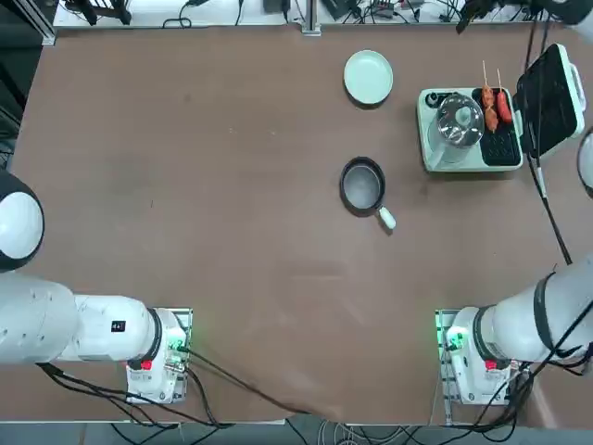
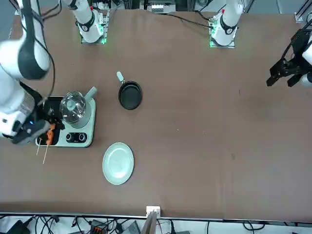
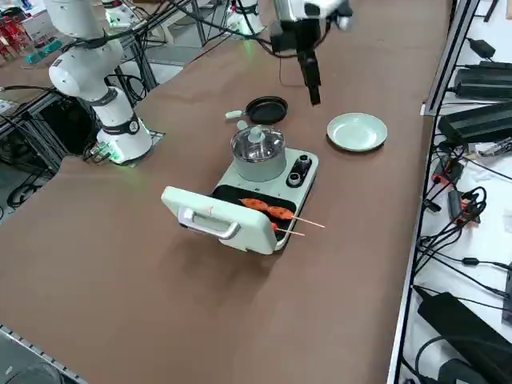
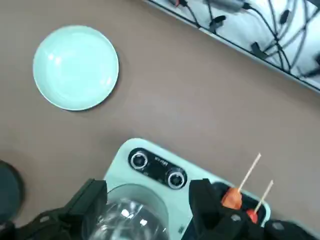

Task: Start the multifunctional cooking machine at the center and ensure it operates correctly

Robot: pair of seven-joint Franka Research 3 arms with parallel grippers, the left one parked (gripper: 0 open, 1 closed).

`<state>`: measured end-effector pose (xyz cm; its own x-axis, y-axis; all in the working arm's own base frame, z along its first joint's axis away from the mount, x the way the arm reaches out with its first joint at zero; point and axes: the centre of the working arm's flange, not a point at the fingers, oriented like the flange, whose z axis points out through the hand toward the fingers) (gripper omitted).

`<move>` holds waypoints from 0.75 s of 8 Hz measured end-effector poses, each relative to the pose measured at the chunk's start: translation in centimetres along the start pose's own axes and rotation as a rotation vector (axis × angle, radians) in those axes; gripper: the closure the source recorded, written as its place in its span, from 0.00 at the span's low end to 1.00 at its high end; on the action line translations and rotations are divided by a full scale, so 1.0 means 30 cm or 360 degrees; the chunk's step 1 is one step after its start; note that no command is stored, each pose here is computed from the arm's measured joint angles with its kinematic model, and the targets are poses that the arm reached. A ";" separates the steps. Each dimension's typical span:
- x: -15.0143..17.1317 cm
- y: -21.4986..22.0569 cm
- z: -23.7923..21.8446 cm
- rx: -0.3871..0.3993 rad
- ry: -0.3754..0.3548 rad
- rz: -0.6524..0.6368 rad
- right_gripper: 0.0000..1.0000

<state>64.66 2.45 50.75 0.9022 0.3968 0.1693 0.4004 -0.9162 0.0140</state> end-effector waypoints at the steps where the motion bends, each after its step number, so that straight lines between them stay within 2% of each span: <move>1: -0.032 -0.016 -0.095 0.0012 -0.0015 0.0153 0.00; 3: -0.116 -0.030 -0.245 0.0035 -0.0085 0.0475 0.00; 6: -0.208 -0.042 -0.336 0.0016 -0.0225 0.0725 0.00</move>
<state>56.91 0.56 59.61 0.9989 -0.0411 0.0205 -0.0403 -0.9984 -0.0400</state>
